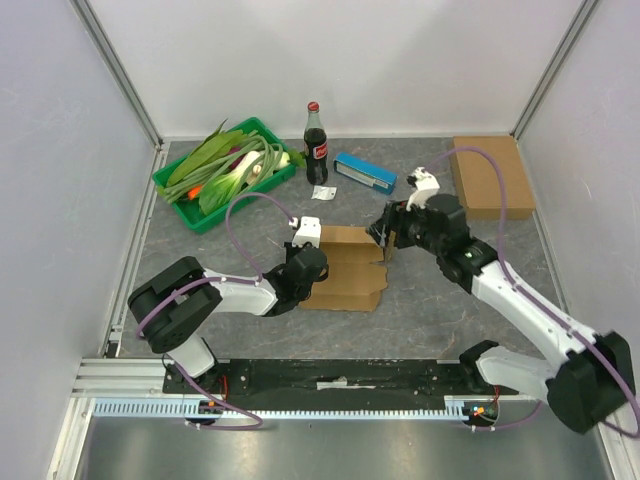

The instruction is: Fold the paper box

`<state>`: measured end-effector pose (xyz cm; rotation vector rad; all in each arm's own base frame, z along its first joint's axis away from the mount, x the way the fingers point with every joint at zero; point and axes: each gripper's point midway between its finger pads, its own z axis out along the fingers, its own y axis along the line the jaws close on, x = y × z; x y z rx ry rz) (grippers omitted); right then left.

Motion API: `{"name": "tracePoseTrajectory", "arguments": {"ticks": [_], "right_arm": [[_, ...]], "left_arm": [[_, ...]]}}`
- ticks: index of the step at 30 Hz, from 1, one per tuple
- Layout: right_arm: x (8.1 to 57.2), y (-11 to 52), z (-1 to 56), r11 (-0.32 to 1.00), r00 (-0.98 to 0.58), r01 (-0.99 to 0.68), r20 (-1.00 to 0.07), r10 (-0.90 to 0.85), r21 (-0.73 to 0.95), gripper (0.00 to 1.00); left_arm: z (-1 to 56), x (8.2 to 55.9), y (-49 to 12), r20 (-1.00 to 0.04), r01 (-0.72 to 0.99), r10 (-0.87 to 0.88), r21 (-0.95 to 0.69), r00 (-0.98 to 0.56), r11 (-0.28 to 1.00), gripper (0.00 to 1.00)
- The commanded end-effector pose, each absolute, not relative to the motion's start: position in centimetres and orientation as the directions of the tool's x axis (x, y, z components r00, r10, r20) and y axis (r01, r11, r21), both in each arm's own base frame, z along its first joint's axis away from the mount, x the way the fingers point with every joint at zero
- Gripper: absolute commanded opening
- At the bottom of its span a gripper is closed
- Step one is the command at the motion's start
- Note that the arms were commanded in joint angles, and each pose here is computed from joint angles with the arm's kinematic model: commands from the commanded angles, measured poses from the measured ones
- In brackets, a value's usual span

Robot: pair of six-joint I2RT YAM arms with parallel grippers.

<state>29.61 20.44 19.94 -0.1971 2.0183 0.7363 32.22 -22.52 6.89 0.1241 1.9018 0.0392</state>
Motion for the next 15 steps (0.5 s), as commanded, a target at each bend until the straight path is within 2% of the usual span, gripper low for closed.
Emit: {"name": "tracePoseTrajectory", "arguments": {"ticks": [1,5,9,15], "right_arm": [[30.5,20.6,17.2,0.907,-0.639,-0.284,-0.766,0.063,0.312,0.70],[31.7,21.8,15.2,0.924,-0.699,-0.197,-0.708,0.100,0.326,0.68],[32.3,20.5,15.2,0.940,-0.667,-0.107,-0.725,0.173,0.323,0.67],[32.4,22.4,13.7,0.862,-0.714,-0.164,-0.661,0.231,0.479,0.65]], "left_arm": [[8.7,32.7,-22.2,-0.960,0.004,0.043,0.044,-0.275,0.999,0.02],[8.4,32.7,-22.3,-0.958,0.007,0.045,0.045,-0.282,0.999,0.02],[8.1,32.6,-22.2,-0.955,0.008,0.041,0.041,-0.293,0.999,0.02],[7.9,32.5,-22.4,-0.953,0.017,0.034,0.030,-0.301,0.999,0.02]]}}
